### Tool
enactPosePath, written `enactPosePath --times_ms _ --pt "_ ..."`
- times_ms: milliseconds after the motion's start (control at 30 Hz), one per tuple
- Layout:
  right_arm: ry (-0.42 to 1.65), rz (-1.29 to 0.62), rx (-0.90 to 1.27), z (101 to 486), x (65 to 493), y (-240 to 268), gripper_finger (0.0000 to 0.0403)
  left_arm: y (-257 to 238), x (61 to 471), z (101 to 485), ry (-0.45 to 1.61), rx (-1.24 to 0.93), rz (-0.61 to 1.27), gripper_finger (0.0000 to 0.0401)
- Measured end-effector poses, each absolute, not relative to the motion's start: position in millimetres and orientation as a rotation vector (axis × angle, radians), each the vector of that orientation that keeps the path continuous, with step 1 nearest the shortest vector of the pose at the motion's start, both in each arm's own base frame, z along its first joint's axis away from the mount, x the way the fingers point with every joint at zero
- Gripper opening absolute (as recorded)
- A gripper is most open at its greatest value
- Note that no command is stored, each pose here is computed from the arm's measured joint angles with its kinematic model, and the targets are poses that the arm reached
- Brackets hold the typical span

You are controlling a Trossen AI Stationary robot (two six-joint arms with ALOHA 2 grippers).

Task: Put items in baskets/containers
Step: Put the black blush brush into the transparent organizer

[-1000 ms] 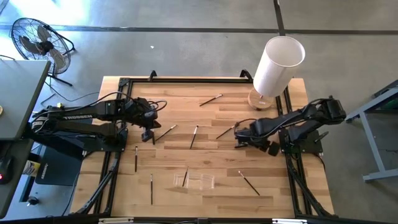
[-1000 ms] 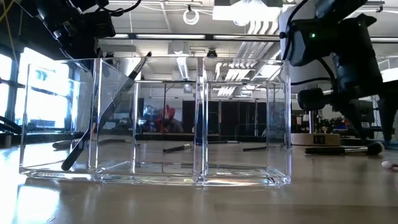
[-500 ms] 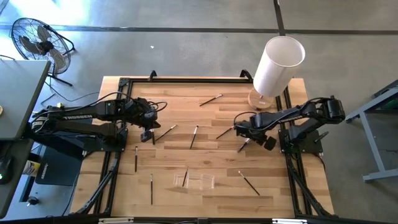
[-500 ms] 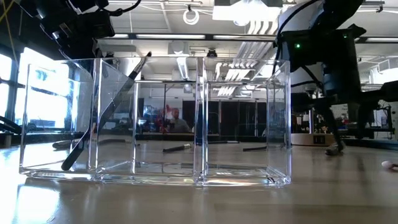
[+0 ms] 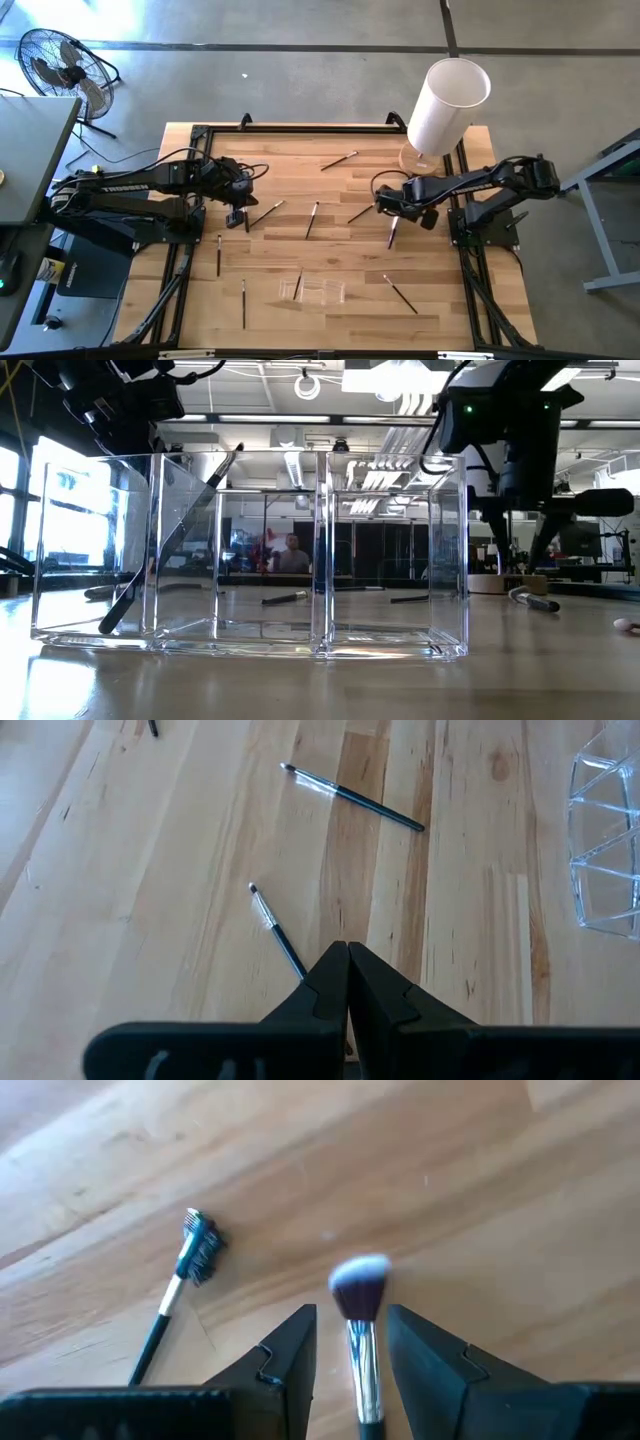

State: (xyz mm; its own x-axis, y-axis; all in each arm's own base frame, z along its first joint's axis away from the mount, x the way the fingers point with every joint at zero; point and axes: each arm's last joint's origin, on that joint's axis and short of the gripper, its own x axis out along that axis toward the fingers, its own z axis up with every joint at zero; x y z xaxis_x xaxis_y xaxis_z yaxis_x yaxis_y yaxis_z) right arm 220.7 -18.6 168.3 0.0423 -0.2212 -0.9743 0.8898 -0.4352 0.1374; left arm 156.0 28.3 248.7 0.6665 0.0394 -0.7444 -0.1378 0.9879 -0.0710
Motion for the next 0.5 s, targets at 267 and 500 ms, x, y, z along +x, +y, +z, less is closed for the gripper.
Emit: enactPosePath --times_ms 267,500 --pt "0.855 -1.539 1.345 164.4 219.0 -24.8 0.0119 28.4 156.3 248.9 0.834 -0.124 0.101 0.0" --pt "0.923 -1.526 1.315 151.4 225.3 -30.4 0.0119 28.5 156.3 248.9 0.833 -0.123 0.105 0.0"
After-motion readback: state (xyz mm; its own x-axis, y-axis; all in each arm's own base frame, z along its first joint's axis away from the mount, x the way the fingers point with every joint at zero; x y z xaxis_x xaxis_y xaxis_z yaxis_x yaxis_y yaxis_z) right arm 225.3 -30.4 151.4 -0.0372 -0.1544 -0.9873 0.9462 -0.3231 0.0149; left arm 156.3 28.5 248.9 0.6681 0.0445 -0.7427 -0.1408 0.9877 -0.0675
